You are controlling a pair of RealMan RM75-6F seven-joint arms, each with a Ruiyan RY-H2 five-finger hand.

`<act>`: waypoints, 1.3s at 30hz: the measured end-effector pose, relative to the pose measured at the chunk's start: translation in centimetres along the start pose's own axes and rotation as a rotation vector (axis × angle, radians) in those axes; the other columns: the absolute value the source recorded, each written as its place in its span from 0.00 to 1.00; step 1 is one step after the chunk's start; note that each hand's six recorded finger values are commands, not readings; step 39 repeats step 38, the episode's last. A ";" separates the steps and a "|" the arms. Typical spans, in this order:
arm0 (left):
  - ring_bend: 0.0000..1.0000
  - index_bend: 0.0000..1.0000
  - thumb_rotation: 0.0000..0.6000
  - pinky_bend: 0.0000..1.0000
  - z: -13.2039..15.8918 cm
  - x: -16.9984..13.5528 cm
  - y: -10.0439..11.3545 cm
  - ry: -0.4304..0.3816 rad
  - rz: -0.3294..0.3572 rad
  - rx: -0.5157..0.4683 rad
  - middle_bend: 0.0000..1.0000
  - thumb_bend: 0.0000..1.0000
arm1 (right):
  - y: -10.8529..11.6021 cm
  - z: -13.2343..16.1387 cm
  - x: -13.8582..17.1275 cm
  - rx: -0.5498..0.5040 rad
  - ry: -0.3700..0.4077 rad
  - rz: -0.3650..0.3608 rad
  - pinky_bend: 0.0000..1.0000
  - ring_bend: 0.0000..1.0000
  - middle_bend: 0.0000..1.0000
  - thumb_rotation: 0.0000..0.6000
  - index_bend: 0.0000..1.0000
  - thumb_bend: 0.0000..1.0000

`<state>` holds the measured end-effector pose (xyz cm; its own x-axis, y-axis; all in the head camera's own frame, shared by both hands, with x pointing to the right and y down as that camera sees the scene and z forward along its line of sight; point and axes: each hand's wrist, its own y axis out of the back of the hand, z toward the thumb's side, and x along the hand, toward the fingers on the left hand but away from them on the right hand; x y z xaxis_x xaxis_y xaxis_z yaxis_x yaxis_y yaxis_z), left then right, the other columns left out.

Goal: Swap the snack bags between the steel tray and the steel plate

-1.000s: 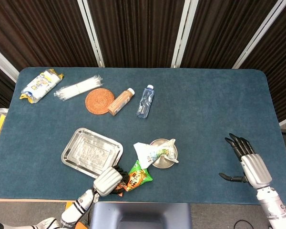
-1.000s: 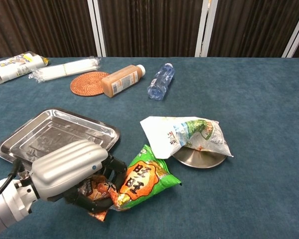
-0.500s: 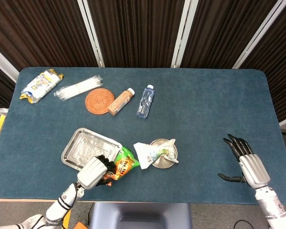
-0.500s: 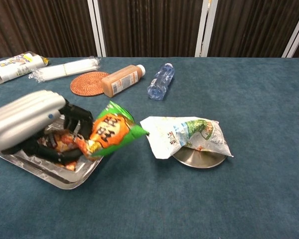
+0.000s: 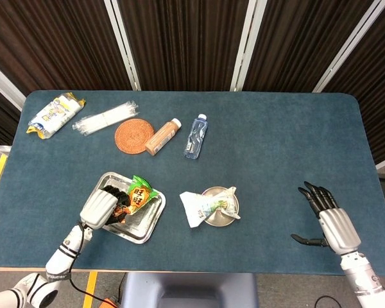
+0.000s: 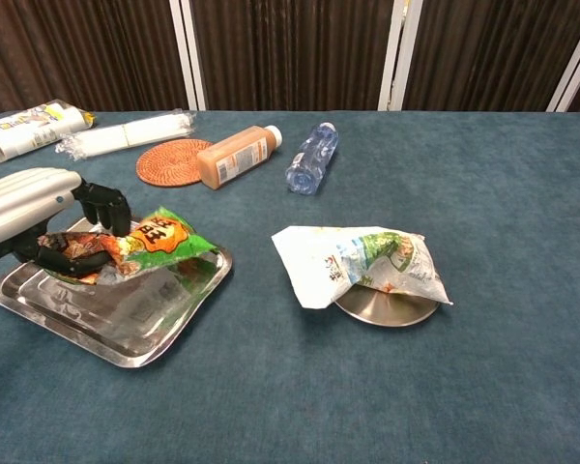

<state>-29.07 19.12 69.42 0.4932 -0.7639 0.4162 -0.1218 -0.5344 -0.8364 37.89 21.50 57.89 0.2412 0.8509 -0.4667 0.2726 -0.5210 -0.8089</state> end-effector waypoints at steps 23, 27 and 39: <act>0.00 0.00 1.00 0.11 -2.6 -7.9 4.2 0.147 -0.120 -0.049 0.00 0.35 | -0.2 0.7 1.0 0.056 0.003 -0.002 0.03 0.00 0.01 1.00 0.00 0.11; 0.00 0.00 1.00 0.07 -3.9 -10.6 6.6 0.207 0.025 -0.036 0.00 0.36 | 0.4 0.4 1.8 0.122 -0.028 -0.039 0.00 0.00 0.00 1.00 0.00 0.11; 0.00 0.00 1.00 0.03 -7.0 -18.7 10.8 0.388 0.281 0.070 0.00 0.38 | 0.9 0.5 4.0 0.265 -0.098 -0.105 0.00 0.00 0.00 1.00 0.00 0.11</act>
